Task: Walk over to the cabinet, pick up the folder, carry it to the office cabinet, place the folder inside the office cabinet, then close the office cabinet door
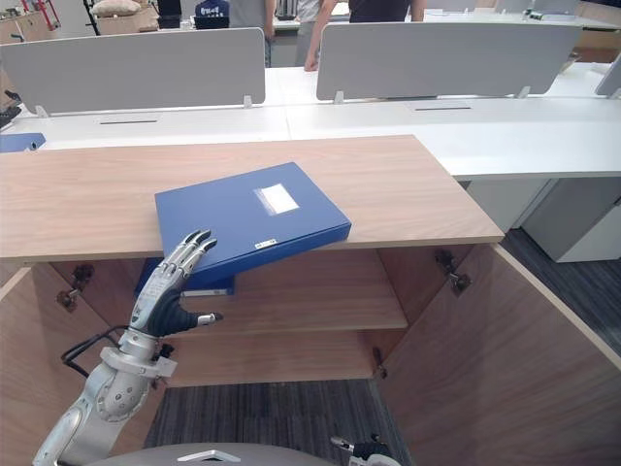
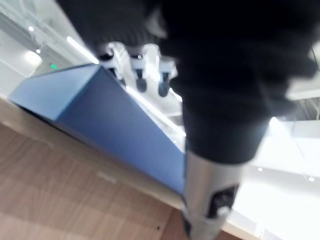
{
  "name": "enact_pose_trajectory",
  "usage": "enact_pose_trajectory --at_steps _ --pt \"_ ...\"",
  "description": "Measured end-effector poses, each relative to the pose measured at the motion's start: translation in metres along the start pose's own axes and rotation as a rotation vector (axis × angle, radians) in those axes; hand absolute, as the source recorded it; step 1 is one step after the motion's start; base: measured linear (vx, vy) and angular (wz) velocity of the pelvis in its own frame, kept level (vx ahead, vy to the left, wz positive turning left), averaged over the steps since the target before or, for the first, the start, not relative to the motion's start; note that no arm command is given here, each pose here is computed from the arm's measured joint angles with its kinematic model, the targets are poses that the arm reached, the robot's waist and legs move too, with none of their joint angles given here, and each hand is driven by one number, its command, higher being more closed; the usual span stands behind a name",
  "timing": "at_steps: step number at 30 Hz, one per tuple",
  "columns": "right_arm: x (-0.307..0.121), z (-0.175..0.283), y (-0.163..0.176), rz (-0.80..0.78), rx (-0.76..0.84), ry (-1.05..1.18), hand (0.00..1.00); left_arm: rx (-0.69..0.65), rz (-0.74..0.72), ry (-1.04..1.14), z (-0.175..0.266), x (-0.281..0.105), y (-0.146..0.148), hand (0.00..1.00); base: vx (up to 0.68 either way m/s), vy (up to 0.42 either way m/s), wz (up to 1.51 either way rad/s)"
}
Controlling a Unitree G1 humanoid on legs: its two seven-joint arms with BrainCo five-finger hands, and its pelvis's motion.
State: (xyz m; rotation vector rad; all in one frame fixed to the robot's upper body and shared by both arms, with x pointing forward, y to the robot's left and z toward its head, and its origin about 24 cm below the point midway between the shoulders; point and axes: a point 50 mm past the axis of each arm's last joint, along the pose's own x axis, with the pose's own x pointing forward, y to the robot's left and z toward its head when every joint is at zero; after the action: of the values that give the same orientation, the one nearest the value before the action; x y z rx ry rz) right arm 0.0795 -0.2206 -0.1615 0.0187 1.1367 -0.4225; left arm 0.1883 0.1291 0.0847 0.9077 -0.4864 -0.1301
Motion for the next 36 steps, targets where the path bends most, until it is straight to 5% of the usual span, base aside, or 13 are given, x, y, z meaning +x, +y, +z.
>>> enact_pose_trajectory --at_steps 26,27,36 --pt "-0.001 -0.007 -0.002 -0.003 0.020 0.020 0.00 0.117 0.061 0.165 -0.021 -0.002 -0.008 0.00 0.00 0.000 0.00" --pt "-0.001 -0.007 -0.002 -0.003 0.020 0.020 0.00 0.127 0.062 0.168 -0.022 -0.002 -0.009 1.00 0.00 0.000 0.00" --pt "-0.002 -0.008 -0.001 0.017 0.050 0.026 0.00 0.234 0.151 0.160 -0.030 0.013 0.004 1.00 0.00 0.000 0.00"
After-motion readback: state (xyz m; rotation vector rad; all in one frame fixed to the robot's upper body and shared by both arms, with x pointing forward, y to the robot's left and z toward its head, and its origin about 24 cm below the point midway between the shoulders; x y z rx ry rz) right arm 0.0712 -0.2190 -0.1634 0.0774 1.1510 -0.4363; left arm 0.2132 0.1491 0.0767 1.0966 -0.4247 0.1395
